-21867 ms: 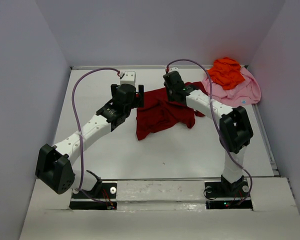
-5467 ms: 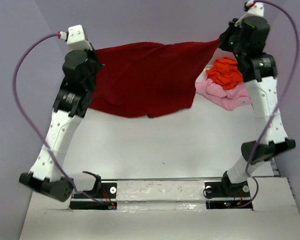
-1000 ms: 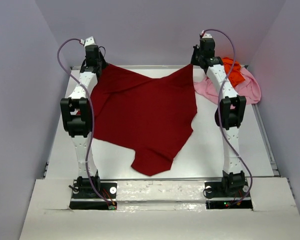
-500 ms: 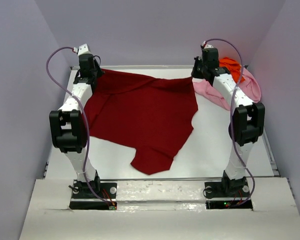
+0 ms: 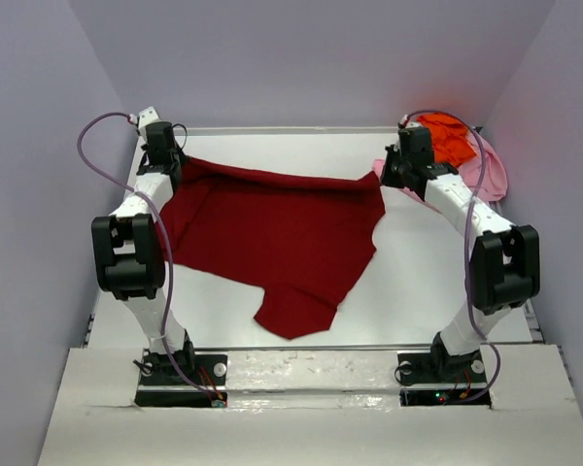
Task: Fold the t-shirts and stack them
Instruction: Fold the flattened T-shirt at the center of the board.
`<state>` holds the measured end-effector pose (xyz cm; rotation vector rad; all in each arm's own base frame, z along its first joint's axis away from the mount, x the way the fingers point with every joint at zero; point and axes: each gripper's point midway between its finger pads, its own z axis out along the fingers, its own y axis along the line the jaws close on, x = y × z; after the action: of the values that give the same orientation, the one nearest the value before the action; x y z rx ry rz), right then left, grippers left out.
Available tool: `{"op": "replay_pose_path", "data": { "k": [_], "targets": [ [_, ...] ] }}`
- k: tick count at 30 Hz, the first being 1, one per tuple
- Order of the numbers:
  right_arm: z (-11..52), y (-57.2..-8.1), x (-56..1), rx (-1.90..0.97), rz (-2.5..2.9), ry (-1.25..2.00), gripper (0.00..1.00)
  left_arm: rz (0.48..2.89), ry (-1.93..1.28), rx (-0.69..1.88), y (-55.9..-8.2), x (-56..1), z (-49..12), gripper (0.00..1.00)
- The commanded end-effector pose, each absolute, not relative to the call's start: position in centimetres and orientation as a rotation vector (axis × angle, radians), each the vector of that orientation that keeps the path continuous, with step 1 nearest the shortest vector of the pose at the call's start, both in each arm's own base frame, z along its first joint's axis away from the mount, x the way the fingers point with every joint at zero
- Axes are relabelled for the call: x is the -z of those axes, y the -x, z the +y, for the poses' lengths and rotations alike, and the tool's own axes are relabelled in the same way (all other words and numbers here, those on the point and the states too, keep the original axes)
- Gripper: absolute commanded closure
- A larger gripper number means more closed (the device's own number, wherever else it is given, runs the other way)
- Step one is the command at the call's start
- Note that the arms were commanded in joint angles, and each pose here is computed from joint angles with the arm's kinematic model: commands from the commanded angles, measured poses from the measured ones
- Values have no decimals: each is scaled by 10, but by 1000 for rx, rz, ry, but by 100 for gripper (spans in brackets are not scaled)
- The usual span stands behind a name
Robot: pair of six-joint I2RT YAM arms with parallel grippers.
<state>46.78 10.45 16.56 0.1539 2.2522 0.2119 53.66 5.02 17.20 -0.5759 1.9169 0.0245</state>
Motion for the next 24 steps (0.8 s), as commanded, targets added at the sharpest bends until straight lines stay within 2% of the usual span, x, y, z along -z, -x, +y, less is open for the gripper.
{"op": "replay_pose_path", "data": {
  "k": [1,13,14,15,16,18,20,22,24],
  "targets": [
    [99,-453,-185,-209,2179,-200,100,1792,669,-91,-532,-205,77,100],
    [104,-403,-125,-198,2320,-216,100,1906,715,-148,-543,-153,87,100],
    [107,-401,-122,-196,2327,-215,97,1906,729,-158,-543,-152,89,83],
    [110,-396,-116,-195,2343,-207,87,1905,730,-153,-543,-152,88,66],
    [109,-396,-116,-190,2342,-209,66,1902,732,-146,-544,-153,88,53],
    [109,-395,-116,-173,2340,-207,52,1898,746,-153,-544,-155,90,33],
    [110,-396,-119,-179,2332,-204,34,1878,759,-149,-545,-165,92,18],
    [111,-399,-124,-188,2325,-201,26,1855,769,-141,-544,-176,92,17],
    [116,-399,-125,-201,2323,-186,25,1817,771,-94,-543,-199,87,16]
  ]
}}
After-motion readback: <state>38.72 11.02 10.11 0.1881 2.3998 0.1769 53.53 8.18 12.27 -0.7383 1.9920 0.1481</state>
